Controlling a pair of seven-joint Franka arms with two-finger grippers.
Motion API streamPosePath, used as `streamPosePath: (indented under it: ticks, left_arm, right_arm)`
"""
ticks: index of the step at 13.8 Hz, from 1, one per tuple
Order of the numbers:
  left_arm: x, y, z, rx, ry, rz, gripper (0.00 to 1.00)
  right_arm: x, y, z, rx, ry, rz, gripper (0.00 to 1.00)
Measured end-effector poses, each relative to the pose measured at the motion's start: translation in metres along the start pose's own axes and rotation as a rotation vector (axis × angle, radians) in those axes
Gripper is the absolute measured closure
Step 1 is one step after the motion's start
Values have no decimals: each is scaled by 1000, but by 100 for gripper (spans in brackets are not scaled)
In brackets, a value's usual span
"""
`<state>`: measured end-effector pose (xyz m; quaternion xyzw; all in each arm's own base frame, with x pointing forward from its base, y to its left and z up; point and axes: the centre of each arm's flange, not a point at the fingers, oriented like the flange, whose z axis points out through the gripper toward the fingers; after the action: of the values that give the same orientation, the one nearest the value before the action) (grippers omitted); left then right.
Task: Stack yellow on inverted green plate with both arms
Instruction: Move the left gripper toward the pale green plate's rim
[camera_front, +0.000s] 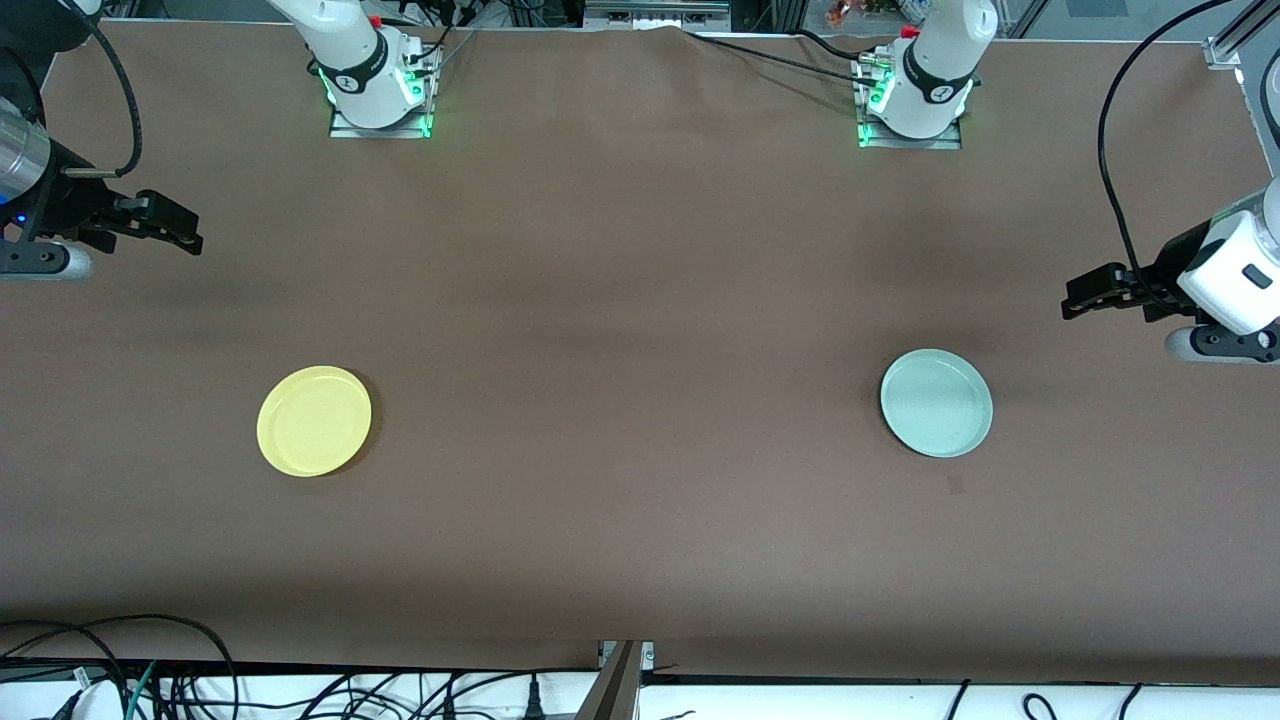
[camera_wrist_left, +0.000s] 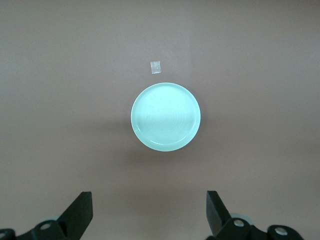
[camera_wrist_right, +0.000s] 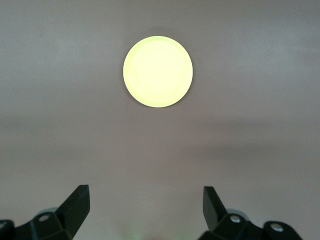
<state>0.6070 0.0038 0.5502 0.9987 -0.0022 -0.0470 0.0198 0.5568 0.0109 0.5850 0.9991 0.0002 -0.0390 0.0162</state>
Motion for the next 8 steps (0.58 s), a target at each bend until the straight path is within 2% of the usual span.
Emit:
streamPosePath:
  ticks: [5,8]
  left_arm:
    - [11,-10,29,-12,-56,31,0]
    - [18,-41,51,-70,-92,9,0]
  right_arm:
    - [-2,0,1,0,-15,0,0]
    - [-2,0,2,0,-17,1,0]
